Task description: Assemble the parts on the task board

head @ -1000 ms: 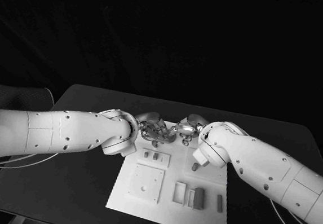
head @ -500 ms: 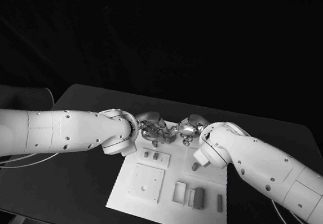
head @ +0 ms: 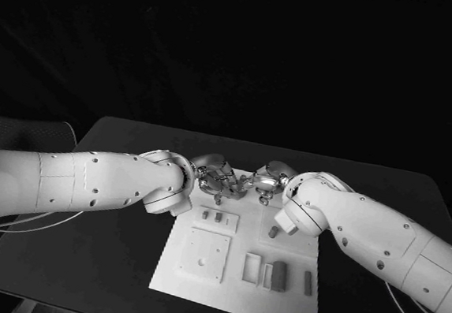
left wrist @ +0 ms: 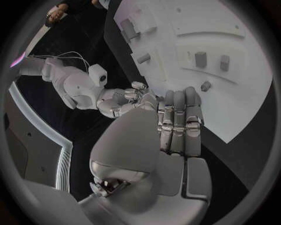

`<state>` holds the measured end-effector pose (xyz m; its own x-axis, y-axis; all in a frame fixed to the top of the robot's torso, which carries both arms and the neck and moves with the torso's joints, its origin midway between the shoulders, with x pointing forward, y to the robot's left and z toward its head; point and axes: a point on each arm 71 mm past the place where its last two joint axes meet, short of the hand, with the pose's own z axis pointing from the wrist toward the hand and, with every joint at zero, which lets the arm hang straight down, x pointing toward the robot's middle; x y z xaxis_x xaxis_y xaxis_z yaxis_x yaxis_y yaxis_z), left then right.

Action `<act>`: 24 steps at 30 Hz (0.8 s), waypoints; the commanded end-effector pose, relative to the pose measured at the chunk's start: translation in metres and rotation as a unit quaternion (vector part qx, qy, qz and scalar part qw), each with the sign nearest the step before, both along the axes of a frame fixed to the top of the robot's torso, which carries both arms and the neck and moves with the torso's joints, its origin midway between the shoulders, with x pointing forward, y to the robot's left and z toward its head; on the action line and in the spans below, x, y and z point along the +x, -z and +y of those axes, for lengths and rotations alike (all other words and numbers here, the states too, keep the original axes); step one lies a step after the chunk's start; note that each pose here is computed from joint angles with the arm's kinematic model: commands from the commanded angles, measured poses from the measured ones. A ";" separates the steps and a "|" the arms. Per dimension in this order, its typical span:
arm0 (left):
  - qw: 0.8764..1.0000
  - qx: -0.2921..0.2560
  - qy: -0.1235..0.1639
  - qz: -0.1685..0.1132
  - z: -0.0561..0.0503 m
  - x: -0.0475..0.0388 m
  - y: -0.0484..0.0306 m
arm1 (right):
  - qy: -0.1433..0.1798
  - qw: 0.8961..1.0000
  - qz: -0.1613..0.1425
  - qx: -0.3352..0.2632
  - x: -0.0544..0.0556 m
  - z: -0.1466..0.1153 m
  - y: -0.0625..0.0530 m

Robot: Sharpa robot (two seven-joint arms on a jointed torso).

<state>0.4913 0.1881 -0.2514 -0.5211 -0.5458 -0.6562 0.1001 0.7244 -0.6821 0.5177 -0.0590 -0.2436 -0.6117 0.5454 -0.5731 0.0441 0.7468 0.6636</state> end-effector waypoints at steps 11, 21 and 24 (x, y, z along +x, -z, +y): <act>1.000 -0.002 0.002 0.005 0.000 -0.0003 -0.0005 | -0.002 1.000 -0.006 0.006 0.000 -0.003 -0.001; 1.000 0.000 -0.011 0.000 0.013 0.0019 -0.0006 | -0.005 1.000 -0.015 0.002 -0.001 -0.009 -0.002; 1.000 0.003 -0.014 0.001 0.021 0.0025 -0.0002 | -0.005 1.000 -0.018 0.000 -0.001 -0.012 -0.002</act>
<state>0.4936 0.2078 -0.2519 -0.5013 -0.5554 -0.6635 0.0733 0.7368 -0.6721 0.5172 -0.0717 -0.2425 -0.6005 0.5505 -0.5799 0.0407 0.7454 0.6654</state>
